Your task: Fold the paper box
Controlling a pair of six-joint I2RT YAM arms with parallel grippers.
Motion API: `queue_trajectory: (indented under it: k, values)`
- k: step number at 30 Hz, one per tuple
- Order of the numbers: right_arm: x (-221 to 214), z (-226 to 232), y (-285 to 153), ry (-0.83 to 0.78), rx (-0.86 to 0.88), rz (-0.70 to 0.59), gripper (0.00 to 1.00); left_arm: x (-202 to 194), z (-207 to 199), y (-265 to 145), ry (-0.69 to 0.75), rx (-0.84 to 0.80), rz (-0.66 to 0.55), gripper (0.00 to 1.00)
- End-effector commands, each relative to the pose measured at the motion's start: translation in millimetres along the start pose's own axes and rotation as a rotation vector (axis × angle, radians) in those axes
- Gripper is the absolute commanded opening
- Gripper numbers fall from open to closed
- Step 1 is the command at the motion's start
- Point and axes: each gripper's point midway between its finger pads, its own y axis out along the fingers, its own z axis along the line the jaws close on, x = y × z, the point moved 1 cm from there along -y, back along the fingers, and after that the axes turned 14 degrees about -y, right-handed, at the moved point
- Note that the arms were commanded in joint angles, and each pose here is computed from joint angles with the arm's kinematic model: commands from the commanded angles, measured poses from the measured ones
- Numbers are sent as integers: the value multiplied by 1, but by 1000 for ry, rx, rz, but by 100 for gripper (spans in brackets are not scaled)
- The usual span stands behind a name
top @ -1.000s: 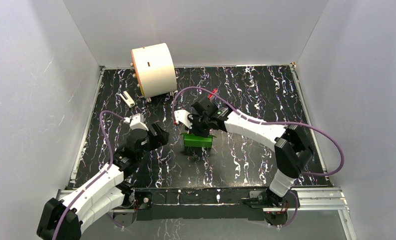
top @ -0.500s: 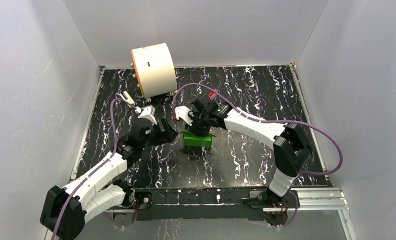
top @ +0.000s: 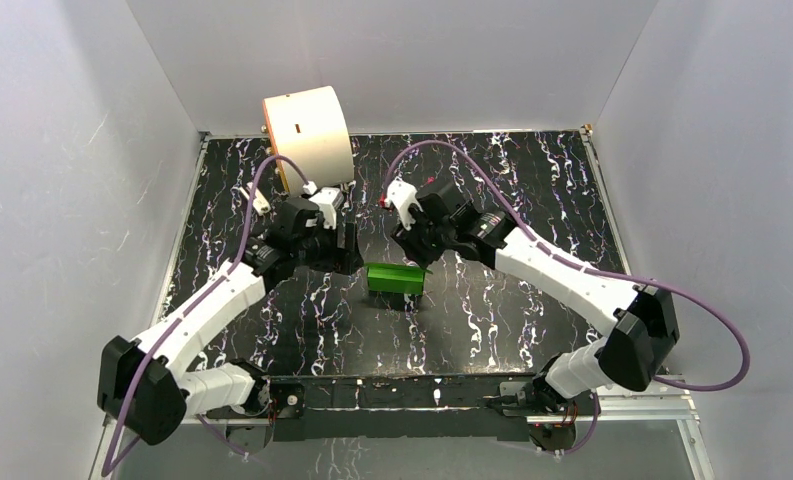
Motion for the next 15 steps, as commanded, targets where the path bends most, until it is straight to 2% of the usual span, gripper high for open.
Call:
queue_trajectory:
  k: [1,7,15]
  values:
    - [-36,-4,-3,174,-83,104,51,-9,-1,-3,123,-14,127,76]
    - [-49,3,-5,249,-99,96,43,-14,-9,8,197,-77,218,73]
    - [-54,7,2,257,-88,99,37,-14,-6,20,255,-72,260,69]
